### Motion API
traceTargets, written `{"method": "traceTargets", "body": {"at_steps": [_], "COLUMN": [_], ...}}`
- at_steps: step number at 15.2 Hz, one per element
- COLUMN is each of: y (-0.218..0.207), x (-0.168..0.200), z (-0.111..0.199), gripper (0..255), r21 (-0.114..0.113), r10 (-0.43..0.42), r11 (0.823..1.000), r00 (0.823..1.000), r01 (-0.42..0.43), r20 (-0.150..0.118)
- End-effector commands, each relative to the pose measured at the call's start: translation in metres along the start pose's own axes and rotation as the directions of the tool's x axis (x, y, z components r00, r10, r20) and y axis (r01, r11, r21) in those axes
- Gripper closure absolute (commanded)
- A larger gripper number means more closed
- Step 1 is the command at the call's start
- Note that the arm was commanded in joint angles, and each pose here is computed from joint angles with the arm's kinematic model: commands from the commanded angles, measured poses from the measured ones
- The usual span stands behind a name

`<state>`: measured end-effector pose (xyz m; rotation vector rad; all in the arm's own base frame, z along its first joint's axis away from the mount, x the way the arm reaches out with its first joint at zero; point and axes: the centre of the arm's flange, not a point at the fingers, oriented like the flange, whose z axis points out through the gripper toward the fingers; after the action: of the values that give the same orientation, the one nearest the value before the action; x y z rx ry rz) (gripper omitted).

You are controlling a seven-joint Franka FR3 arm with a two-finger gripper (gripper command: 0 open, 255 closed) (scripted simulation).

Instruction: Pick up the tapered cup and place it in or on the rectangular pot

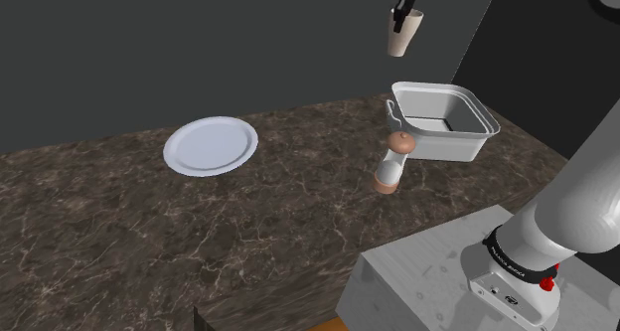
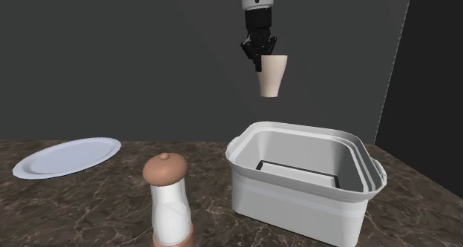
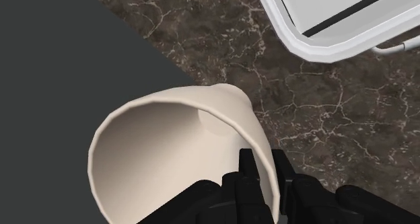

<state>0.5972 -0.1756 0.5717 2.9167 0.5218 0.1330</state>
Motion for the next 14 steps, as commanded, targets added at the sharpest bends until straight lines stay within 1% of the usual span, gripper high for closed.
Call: {"method": "traceTargets", "body": {"at_steps": [1,14], "y": [0.002,-0.079], "x": [0.000,-0.143], "z": [-0.006,-0.056], "gripper": [255,255], "r21": [0.000,0.000], "r10": [0.000,0.000], "r11": [1.000,1.000], "r00": [1.000,1.000], "r01": [0.000,0.000], "r20": [0.000,0.000]}}
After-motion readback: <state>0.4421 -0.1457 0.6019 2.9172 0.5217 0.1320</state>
